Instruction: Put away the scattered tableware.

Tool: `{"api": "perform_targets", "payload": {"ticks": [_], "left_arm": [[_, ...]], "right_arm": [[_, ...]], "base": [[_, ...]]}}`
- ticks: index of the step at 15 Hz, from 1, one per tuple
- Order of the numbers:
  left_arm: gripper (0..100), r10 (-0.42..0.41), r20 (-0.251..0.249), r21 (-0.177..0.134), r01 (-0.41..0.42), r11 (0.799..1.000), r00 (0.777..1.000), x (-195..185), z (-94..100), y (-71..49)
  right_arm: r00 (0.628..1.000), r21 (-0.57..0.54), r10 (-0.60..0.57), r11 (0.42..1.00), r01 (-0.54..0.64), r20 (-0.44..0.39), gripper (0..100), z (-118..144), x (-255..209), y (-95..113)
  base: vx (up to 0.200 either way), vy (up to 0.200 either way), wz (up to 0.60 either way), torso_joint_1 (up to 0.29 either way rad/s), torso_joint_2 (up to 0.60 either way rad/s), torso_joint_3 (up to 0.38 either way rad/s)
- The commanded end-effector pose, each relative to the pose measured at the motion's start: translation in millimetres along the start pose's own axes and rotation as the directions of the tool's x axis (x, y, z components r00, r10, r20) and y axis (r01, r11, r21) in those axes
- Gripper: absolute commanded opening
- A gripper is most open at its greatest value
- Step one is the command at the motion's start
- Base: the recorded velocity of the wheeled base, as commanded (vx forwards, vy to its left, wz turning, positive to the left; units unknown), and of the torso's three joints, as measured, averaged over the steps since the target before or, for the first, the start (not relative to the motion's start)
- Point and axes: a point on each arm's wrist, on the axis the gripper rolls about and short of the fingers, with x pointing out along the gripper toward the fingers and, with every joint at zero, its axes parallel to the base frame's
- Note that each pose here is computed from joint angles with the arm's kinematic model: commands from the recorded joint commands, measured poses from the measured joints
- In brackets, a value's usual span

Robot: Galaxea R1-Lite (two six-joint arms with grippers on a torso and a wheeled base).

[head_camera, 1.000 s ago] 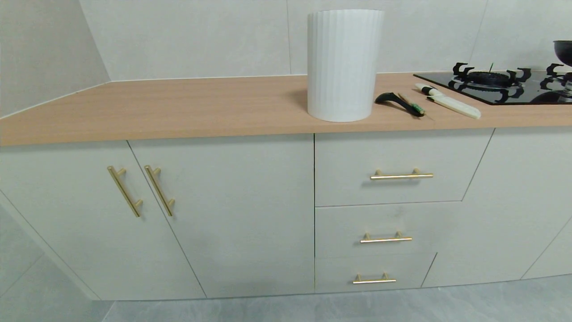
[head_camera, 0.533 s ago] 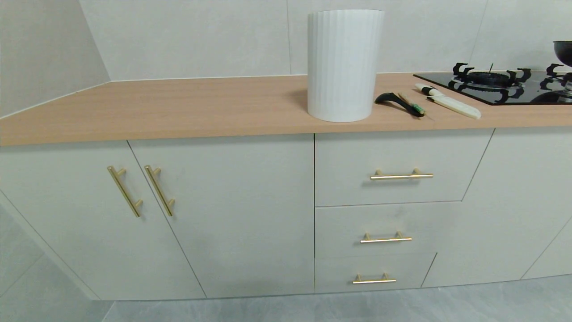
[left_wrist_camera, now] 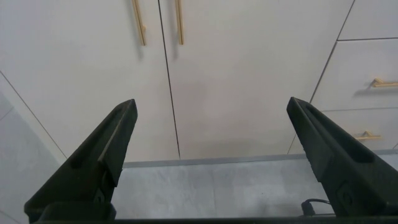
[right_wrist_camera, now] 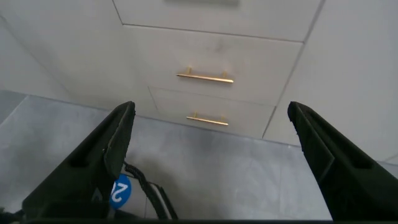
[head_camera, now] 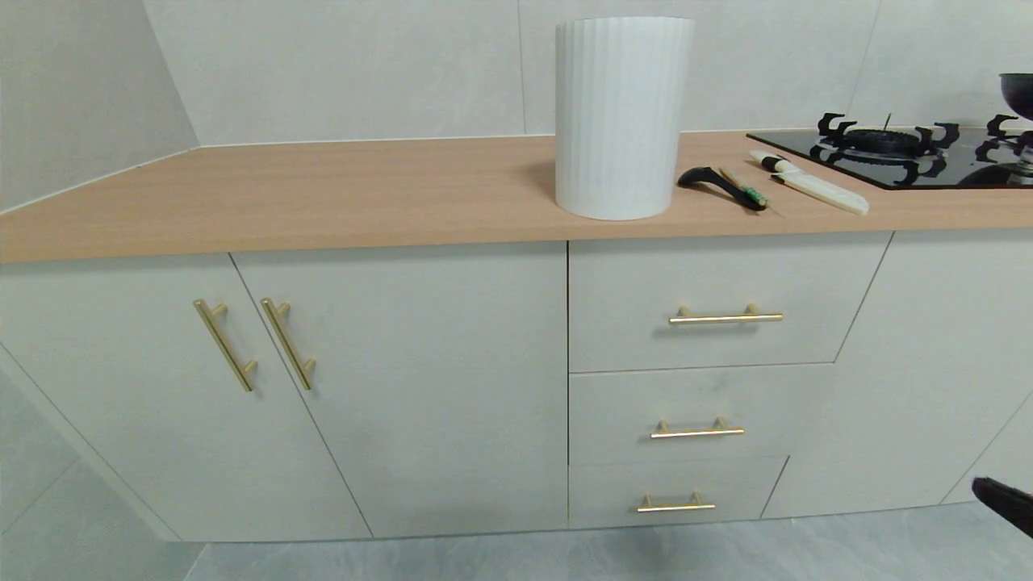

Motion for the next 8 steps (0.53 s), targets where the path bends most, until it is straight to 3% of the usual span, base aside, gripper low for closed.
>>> {"api": "perform_targets", "payload": {"ticks": [1, 5, 8], "left_arm": [[100, 0.000, 0.000, 0.000, 0.000, 1.000, 1.000, 0, 0.0, 0.0], [100, -0.001, 0.000, 0.000, 0.001, 1.000, 1.000, 0, 0.0, 0.0], [100, -0.001, 0.000, 0.000, 0.001, 1.000, 1.000, 0, 0.0, 0.0]], "right_arm": [[0.996, 0.008, 0.018, 1.000, -0.018, -0.091, 100, 24, 57, -6], [0.998, -0.012, 0.013, 1.000, -0.014, -0.055, 100, 29, 130, -16], [0.996, -0.022, 0.012, 1.000, -0.014, -0.088, 100, 19, 161, -20]], "base": [[0.000, 0.000, 0.00, 0.000, 0.00, 0.000], [0.000, 0.000, 0.00, 0.000, 0.00, 0.000], [0.000, 0.000, 0.00, 0.000, 0.00, 0.000]]}}
